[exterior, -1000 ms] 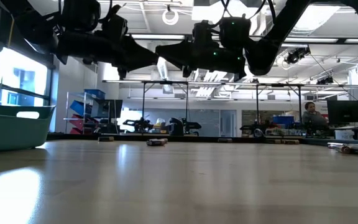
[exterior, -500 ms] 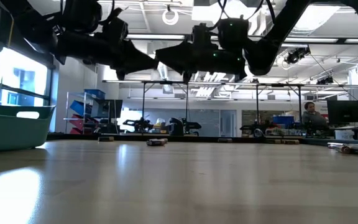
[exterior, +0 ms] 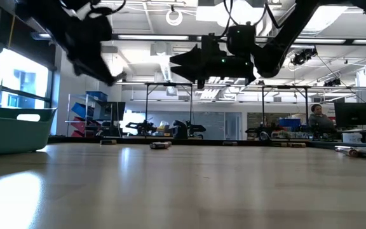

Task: Sort batteries
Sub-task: Put the silver battery into the green bin

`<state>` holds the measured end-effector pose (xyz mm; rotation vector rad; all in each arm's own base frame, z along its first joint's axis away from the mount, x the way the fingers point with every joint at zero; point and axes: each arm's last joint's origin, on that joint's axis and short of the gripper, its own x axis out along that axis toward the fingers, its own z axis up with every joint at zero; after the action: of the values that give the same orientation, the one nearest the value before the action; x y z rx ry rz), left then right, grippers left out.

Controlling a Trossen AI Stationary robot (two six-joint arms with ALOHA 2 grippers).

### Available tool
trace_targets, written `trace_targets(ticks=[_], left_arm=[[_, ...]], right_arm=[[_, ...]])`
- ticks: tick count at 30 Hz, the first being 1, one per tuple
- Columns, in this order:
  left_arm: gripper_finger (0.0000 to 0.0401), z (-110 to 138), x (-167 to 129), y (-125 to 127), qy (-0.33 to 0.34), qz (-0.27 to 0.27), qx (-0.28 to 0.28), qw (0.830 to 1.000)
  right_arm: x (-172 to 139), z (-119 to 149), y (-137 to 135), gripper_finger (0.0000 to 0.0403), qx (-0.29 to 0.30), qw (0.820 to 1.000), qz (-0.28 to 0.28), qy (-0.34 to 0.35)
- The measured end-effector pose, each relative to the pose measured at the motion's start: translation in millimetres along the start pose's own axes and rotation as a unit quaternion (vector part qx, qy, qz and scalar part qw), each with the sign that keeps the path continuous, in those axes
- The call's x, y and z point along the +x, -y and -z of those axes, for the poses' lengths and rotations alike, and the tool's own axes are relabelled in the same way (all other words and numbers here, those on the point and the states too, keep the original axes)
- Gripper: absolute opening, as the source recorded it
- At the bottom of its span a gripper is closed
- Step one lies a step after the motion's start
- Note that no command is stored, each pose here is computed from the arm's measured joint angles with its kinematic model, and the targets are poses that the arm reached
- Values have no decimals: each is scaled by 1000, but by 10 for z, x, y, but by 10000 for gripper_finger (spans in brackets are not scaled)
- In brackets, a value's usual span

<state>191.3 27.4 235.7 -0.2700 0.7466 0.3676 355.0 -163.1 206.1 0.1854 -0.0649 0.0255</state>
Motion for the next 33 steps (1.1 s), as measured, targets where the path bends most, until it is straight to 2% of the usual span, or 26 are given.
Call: trace_targets(ticks=[6, 11, 17, 20, 24, 28, 33], left_arm=[[24, 214, -391, 227, -129, 4, -97, 987], [24, 447, -494, 454, -216, 10, -187, 958], [24, 627, -539, 578, -277, -35, -251, 927], [24, 705, -549, 575, -300, -70, -263, 914], [24, 879, -440, 526, -318, -91, -286, 899], [24, 1040, -304, 449, -319, -120, -328, 881], [25, 1123, -203, 390, -311, -135, -375, 863]], right_arm=[[-37, -14, 70, 215, -20, 1000, 6, 0], [-42, -18, 80, 216, -23, 1000, 8, 1], [-35, -7, 66, 216, -30, 1000, 5, -3], [-25, 2, 46, 216, -30, 1000, -2, -6], [-11, 13, 18, 216, -31, 999, -8, -10], [-8, 19, 12, 216, -30, 999, -9, -12], [-7, 22, 10, 216, -28, 999, -12, -13]])
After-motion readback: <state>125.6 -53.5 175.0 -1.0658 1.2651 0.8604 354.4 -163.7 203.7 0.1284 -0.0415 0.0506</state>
